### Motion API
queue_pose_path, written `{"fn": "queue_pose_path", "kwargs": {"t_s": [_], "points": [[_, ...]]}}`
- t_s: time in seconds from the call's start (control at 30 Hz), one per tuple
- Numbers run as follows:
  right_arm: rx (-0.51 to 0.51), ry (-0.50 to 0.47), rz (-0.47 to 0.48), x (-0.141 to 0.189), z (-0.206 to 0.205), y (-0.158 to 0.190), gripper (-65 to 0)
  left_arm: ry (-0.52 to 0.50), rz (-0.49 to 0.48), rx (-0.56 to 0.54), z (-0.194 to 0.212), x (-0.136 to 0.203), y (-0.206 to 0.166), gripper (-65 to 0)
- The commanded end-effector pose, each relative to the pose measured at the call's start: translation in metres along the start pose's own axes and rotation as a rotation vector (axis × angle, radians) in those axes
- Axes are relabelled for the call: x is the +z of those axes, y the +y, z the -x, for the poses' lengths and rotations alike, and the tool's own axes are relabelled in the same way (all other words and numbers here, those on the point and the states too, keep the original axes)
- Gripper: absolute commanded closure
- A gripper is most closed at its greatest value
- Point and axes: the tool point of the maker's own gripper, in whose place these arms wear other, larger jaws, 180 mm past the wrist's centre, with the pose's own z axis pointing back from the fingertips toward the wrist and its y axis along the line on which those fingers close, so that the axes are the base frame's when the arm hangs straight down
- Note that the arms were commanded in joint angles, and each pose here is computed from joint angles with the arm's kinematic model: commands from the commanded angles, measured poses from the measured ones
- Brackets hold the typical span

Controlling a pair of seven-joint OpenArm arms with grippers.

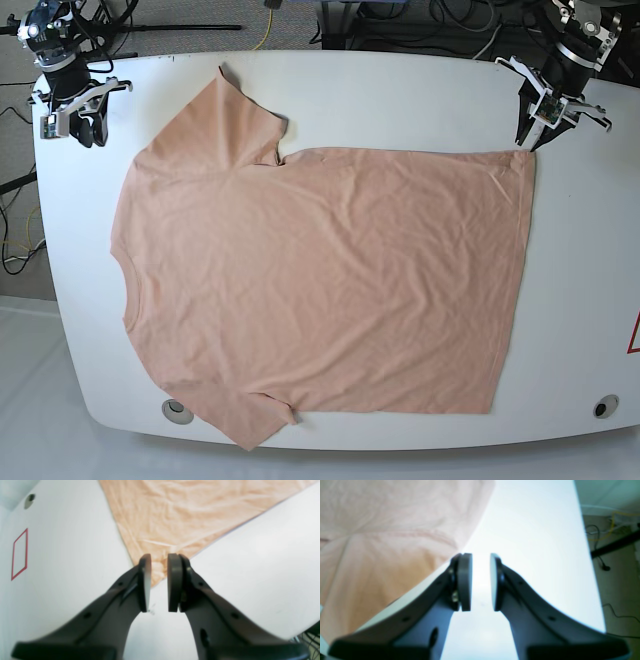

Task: Fold the T-shirt properly
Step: 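Move the right gripper onto the sleeve edge and close on it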

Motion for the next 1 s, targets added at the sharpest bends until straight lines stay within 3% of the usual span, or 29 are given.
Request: {"fn": "queue_pose_path", "kwargs": {"t_s": [0.0,0.2,0.47,0.97], "points": [[0.024,-0.036,-0.005,-0.010,-0.015,0.006,-22.3,-0.007,-0.011,-0.012,-0.007,0.004,0.003,-11.1],[0.019,-0.027,-0.011,-0.018,-0.013,0.014,-26.5,0.045,-0.012,-0.020,-0.002,0.004,0.003,-14.7],[-0.022,-0.018,0.000,-0.019,-0.003,0.015,-24.7,0.052,-0.012,-0.075,-0.006,0.003,0.001,-24.5],[-0.097,0.004,-0.007,-0.034,0.013,0.017,-23.8,0.116,-0.097,0.011,0.029,-0.007,0.018,-21.7]]}}
